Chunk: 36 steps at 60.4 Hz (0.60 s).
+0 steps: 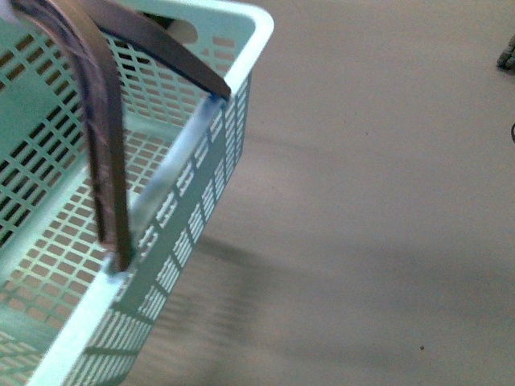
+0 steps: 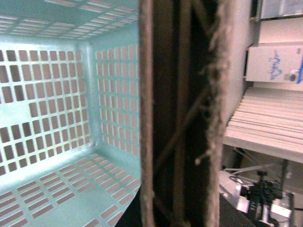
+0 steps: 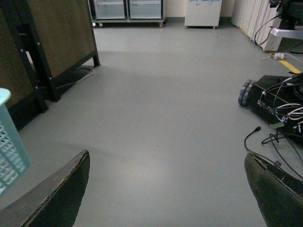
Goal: Pick lemon and mango into basket
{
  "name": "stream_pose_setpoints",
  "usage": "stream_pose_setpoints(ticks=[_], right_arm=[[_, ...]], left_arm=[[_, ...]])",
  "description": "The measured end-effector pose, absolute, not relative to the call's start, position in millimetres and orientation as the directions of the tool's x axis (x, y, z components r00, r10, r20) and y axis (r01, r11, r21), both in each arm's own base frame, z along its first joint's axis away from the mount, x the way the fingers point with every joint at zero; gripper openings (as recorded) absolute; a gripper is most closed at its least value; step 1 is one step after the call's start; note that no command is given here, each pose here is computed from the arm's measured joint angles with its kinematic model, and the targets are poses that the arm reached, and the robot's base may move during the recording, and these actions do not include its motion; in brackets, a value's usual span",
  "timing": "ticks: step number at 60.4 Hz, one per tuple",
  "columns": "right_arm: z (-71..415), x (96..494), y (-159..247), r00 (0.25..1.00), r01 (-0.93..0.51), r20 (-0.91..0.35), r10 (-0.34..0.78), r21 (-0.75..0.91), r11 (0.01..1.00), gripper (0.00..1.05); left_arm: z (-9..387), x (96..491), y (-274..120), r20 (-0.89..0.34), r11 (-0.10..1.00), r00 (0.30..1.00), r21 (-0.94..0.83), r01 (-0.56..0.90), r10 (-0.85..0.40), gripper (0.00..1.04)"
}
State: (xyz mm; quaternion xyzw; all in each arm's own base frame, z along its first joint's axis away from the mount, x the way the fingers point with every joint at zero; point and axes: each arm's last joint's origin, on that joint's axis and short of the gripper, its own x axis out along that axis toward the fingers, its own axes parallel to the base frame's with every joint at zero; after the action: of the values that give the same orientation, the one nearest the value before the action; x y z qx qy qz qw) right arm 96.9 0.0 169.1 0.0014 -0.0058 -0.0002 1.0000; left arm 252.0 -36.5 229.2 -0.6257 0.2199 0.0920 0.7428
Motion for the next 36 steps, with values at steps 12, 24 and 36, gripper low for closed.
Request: stream_pose_setpoints(ticks=[12,24,36], right_arm=[[169.1,96.9,0.0,1.000,0.000,0.012,0.000,0.003,1.000,0.96],[169.1,96.9,0.0,1.000,0.000,0.012,0.000,0.003,1.000,0.96],[169.1,96.9,0.0,1.000,0.000,0.012,0.000,0.002,1.000,0.96]], left_arm=[[274.6,207.2,-20.3,-0.393,0.169,0.910,-0.914,-0.370,-0.129,0.05],[302.6,183.4,-9.1,-0.340,0.149,0.935,-0.934,-0.324,-0.099,0.05],[301.9,183.9,-8.8,-0.347,0.153,0.933,-0.932,-0.330,-0.100,0.05]])
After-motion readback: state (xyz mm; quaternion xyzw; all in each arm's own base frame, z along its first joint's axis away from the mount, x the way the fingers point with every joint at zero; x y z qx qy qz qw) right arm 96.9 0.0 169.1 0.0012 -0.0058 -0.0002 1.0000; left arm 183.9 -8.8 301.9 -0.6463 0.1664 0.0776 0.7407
